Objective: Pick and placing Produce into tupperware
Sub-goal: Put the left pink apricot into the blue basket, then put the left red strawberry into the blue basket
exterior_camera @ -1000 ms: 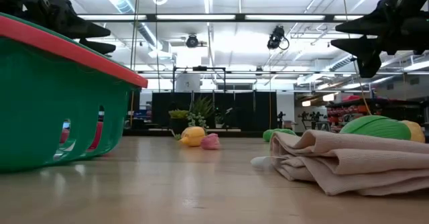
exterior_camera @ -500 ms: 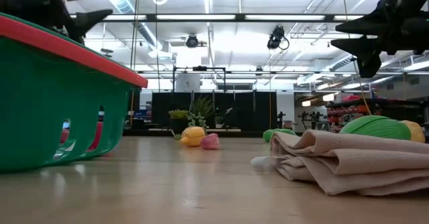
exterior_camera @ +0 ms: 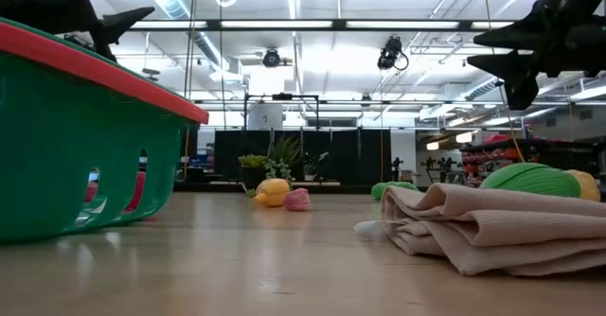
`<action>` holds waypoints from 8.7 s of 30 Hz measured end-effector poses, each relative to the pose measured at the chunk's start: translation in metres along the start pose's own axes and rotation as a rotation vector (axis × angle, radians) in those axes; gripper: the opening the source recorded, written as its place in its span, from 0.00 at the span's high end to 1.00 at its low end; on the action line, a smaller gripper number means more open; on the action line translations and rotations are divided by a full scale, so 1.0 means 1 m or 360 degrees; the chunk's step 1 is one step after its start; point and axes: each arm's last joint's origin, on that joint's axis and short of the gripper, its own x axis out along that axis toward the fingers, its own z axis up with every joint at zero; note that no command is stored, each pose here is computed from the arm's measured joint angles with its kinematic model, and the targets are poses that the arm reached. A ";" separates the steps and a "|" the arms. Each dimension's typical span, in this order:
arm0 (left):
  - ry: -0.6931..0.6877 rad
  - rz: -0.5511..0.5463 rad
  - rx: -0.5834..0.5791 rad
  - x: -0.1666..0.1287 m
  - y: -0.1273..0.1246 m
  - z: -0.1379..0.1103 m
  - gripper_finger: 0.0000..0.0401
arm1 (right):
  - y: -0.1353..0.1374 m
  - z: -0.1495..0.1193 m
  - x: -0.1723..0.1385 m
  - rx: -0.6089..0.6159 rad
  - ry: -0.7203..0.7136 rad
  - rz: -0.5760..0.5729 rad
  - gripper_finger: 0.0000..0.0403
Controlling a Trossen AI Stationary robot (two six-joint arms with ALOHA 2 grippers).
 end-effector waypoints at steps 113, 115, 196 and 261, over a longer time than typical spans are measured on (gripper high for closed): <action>0.1857 0.2226 0.0042 0.027 0.076 -0.053 0.70 | -0.006 0.004 -0.001 0.0740 -0.0266 -0.0296 0.59; 0.1857 0.2226 0.0043 0.027 0.076 -0.053 0.75 | -0.006 0.004 -0.001 0.0740 -0.0266 -0.0296 0.59; 0.3105 0.0949 0.0955 0.055 -0.056 -0.236 0.90 | -0.009 0.001 0.002 0.0874 -0.0306 -0.0408 0.59; 0.2590 0.1340 0.1082 0.220 -0.134 -0.056 0.69 | 0.071 0.122 0.024 -0.0003 -0.0186 0.0155 0.61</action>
